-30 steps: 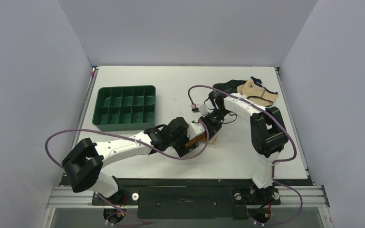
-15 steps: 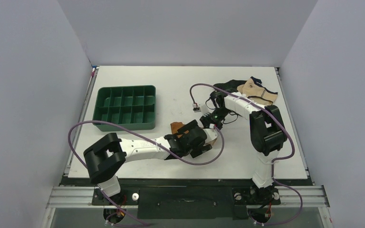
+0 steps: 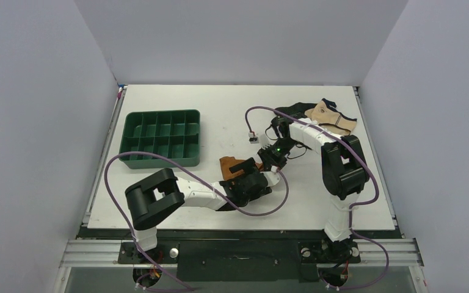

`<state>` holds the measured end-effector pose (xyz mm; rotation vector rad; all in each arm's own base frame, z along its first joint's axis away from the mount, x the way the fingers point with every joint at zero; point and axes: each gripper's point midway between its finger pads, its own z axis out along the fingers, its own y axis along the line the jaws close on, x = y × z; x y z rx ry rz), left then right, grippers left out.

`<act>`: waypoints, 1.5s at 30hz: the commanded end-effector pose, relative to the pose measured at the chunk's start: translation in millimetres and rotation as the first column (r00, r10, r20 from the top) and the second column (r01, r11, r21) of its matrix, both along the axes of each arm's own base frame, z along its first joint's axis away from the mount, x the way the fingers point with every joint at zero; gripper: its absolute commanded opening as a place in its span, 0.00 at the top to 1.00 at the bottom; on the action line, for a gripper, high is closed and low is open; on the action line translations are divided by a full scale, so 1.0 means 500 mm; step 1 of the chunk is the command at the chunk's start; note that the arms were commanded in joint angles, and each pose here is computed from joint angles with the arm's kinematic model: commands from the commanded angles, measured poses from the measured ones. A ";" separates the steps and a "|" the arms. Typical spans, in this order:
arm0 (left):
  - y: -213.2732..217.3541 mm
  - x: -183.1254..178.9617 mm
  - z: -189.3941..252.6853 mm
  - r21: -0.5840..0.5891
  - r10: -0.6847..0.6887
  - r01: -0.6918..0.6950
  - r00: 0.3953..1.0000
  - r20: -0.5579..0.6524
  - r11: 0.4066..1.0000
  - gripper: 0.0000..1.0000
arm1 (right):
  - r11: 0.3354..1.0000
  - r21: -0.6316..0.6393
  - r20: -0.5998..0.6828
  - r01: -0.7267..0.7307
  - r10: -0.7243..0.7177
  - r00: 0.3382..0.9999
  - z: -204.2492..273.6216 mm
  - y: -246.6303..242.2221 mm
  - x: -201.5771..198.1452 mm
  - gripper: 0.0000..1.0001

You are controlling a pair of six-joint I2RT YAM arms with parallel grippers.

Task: Roll the underwear
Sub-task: Fold the underwear at the center of the board.

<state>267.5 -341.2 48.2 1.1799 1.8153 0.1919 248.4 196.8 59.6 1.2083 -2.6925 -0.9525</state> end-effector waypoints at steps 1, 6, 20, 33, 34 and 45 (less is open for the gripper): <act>0.005 0.018 0.010 0.008 0.022 -0.023 0.996 0.084 1.000 0.03 | 1.000 0.029 0.000 0.000 0.000 1.000 0.011 0.005 0.002 1.00; 0.029 0.011 0.003 0.049 0.014 -0.018 0.997 0.077 0.999 0.03 | 1.000 0.023 0.004 -0.001 0.001 1.000 0.011 0.001 0.001 1.00; 0.079 0.003 0.006 0.090 -0.008 0.003 0.998 0.058 0.996 0.29 | 1.000 0.011 0.017 -0.003 0.002 1.000 0.012 -0.006 -0.002 1.00; 0.071 -0.025 -0.009 0.076 -0.074 0.076 0.997 -0.030 0.994 0.61 | 1.000 0.008 0.021 -0.005 0.005 1.000 0.012 -0.007 -0.001 1.00; 0.070 -0.026 -0.010 0.075 -0.077 0.079 0.996 -0.037 0.994 0.64 | 1.000 0.008 0.022 -0.007 0.007 1.000 0.012 -0.007 -0.001 1.00; 0.054 -0.074 -0.010 0.052 -0.196 0.213 0.953 -0.233 0.976 1.00 | 0.994 -0.006 0.034 -0.109 0.109 0.993 0.020 -0.012 -0.029 1.00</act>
